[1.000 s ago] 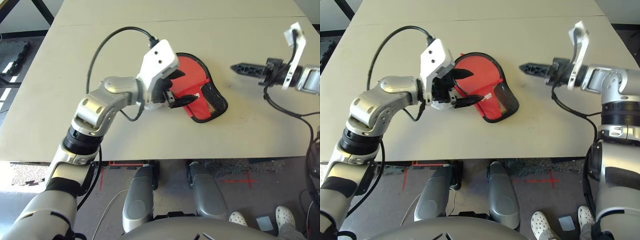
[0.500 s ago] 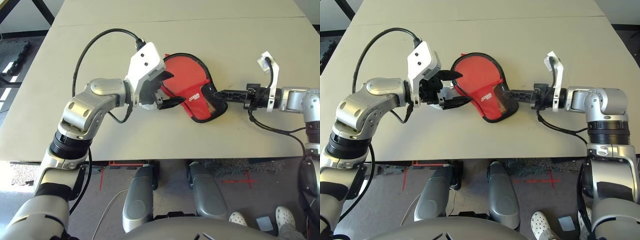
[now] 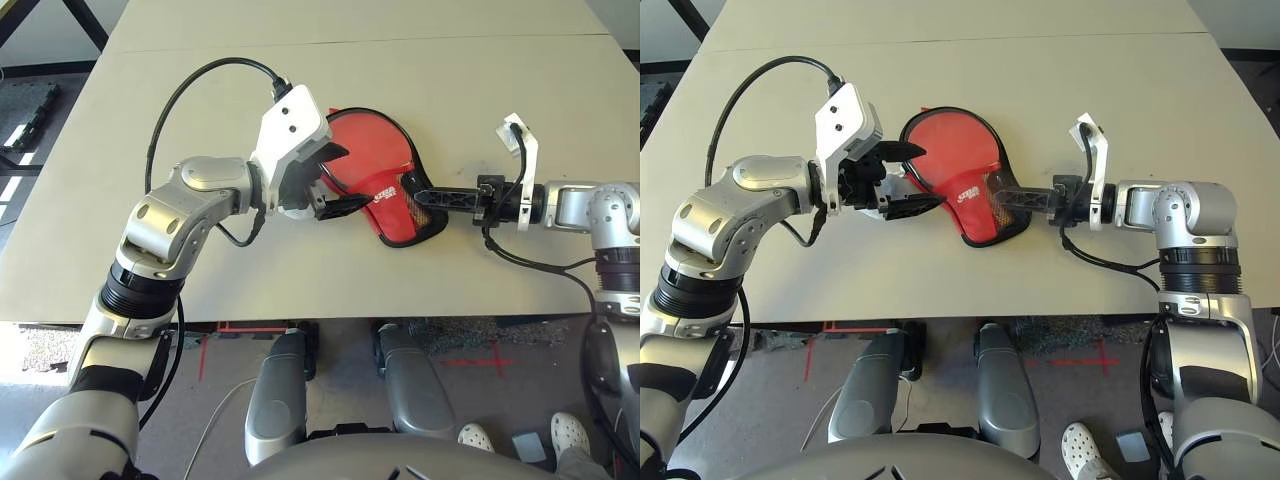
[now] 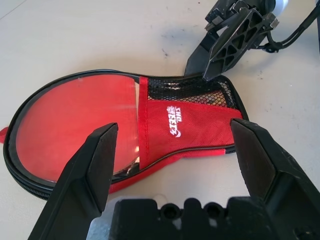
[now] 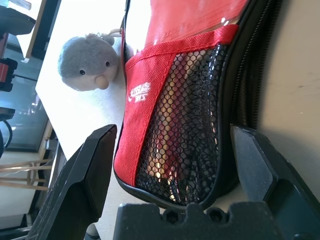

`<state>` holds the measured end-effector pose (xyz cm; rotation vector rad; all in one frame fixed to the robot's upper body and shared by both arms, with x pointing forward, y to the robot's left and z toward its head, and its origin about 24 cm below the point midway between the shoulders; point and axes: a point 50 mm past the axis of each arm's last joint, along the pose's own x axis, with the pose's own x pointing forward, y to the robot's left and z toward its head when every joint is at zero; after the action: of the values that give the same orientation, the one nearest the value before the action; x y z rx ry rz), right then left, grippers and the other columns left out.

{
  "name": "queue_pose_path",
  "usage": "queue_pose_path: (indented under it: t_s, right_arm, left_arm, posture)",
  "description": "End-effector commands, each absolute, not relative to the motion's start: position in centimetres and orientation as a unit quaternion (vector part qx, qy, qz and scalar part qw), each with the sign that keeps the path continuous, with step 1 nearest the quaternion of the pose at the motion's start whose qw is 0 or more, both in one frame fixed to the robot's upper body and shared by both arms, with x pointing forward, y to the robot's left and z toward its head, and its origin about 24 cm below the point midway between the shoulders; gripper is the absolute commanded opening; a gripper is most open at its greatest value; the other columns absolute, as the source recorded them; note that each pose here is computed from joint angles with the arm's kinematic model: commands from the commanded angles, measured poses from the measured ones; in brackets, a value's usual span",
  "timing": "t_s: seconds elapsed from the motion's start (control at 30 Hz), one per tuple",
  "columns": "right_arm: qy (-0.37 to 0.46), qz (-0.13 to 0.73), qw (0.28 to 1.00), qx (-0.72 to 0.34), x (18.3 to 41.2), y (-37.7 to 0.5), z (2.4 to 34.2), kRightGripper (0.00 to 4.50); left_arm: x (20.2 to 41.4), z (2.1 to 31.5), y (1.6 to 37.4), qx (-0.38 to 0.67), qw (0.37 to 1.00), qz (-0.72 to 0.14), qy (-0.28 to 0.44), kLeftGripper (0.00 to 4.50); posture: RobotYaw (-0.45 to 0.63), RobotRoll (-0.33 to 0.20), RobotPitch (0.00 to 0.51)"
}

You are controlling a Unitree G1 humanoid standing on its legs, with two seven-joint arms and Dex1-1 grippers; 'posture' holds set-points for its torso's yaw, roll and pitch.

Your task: Store the ping-pong paddle in its case and zip it.

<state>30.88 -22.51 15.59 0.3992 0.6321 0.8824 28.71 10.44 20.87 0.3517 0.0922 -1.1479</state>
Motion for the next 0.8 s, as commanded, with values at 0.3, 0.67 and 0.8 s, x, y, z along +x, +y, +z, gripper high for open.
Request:
queue_pose_path:
  t_s: [0.3, 0.67, 0.8]
  right_arm:
    - [0.287, 0.388, 0.862, 0.155, 31.3, -25.2, 16.8, 4.48]
    - [0.311, 0.415, 0.838, 0.17, 31.7, -22.6, 14.6, 4.48]
    - [0.312, 0.428, 0.83, 0.172, 31.7, -21.5, 14.3, 4.48]
  left_arm:
    - [28.3, 20.8, 10.2, 0.169, 0.816, -0.551, 0.041, 4.5]
    - [28.3, 20.9, 10.1, 0.171, 0.815, -0.552, 0.042, 4.5]
    - [28.3, 20.8, 10.1, 0.171, 0.815, -0.553, 0.043, 4.5]
  posture:
    - [0.04, 0.0, 0.25]
    - [0.05, 0.0, 0.257]
    - [0.05, 0.0, 0.26]
